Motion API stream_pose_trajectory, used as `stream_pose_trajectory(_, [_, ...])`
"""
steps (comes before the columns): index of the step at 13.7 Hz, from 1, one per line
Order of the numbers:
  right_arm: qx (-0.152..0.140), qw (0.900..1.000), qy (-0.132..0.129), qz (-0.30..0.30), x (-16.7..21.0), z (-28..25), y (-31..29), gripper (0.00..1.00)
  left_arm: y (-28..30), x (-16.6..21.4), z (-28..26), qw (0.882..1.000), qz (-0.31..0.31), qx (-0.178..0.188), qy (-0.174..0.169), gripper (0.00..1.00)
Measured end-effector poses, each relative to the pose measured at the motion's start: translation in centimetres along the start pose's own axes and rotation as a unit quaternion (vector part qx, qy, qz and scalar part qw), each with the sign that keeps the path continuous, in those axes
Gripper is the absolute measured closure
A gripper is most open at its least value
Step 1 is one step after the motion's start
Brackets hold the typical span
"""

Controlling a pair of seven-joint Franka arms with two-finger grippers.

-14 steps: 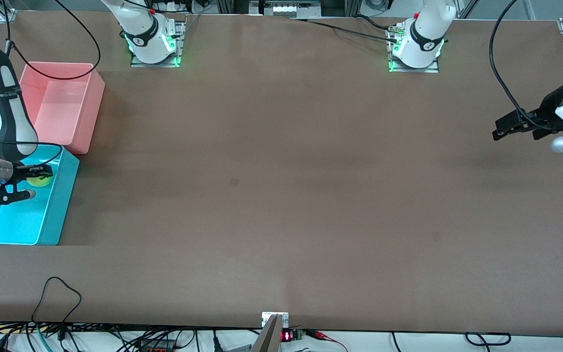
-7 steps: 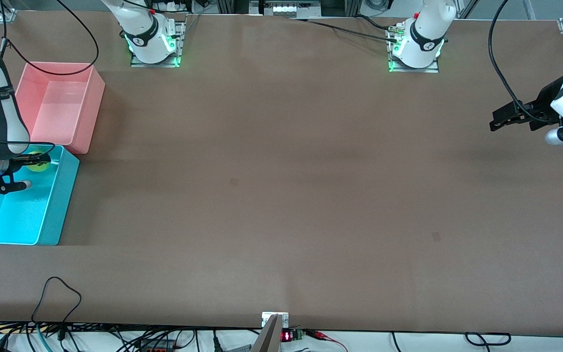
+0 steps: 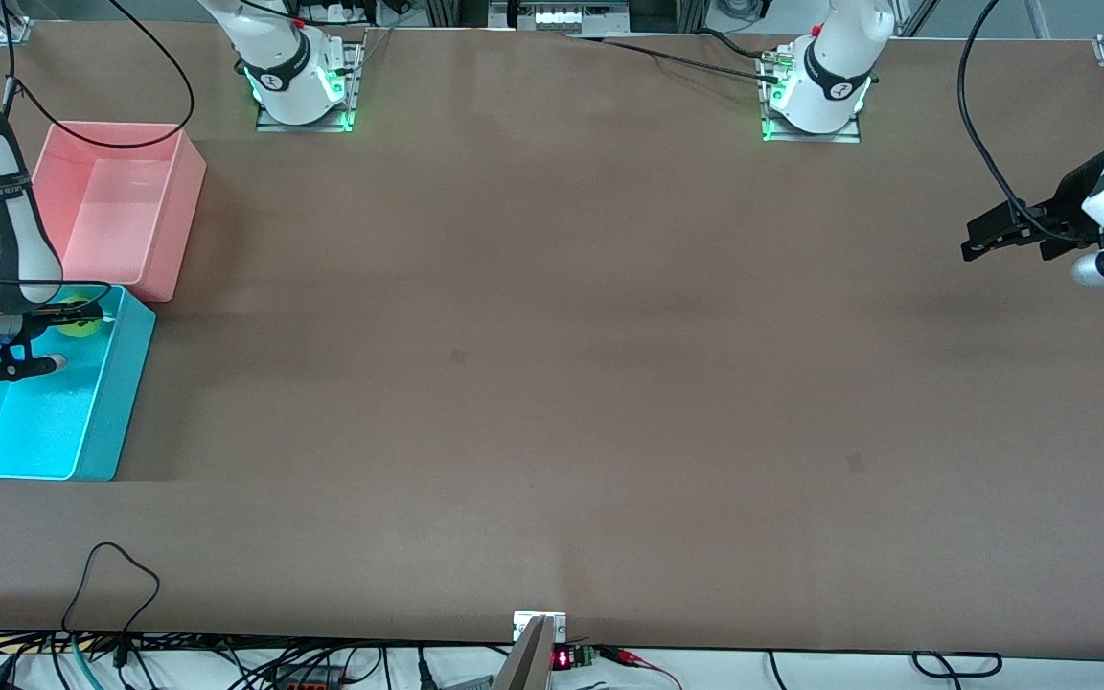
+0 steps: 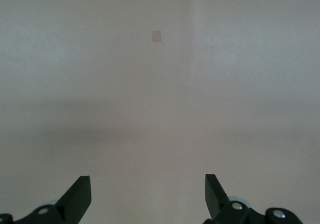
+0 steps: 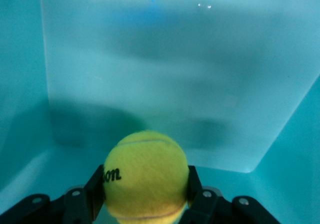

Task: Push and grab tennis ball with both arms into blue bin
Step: 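Lower the ball into the blue bin and open the right gripper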

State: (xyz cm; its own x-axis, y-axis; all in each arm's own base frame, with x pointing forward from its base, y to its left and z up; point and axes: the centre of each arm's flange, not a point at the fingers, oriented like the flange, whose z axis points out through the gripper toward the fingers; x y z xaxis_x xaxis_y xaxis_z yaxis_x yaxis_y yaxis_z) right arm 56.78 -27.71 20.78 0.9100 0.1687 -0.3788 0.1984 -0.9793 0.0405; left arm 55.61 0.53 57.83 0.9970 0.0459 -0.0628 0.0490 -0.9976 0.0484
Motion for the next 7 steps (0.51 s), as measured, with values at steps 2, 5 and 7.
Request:
stream_pose_trajectory(2, [-0.001,1.000,0.003,-0.001,0.21,0.29,0.00,0.33,0.00,0.01,0.00,1.000,0.000,0.000,0.000,0.00])
stream_pose_trajectory(5, [-0.001,1.000,0.004,-0.001,0.37,0.61,0.01,0.33,0.00,0.02,-0.01,1.000,0.000,0.000,0.001,0.00])
stream_pose_trajectory(7, [-0.002,1.000,0.005,-0.001,0.37,0.72,0.09,0.28,0.00,0.02,-0.01,1.000,0.000,0.000,0.001,0.00])
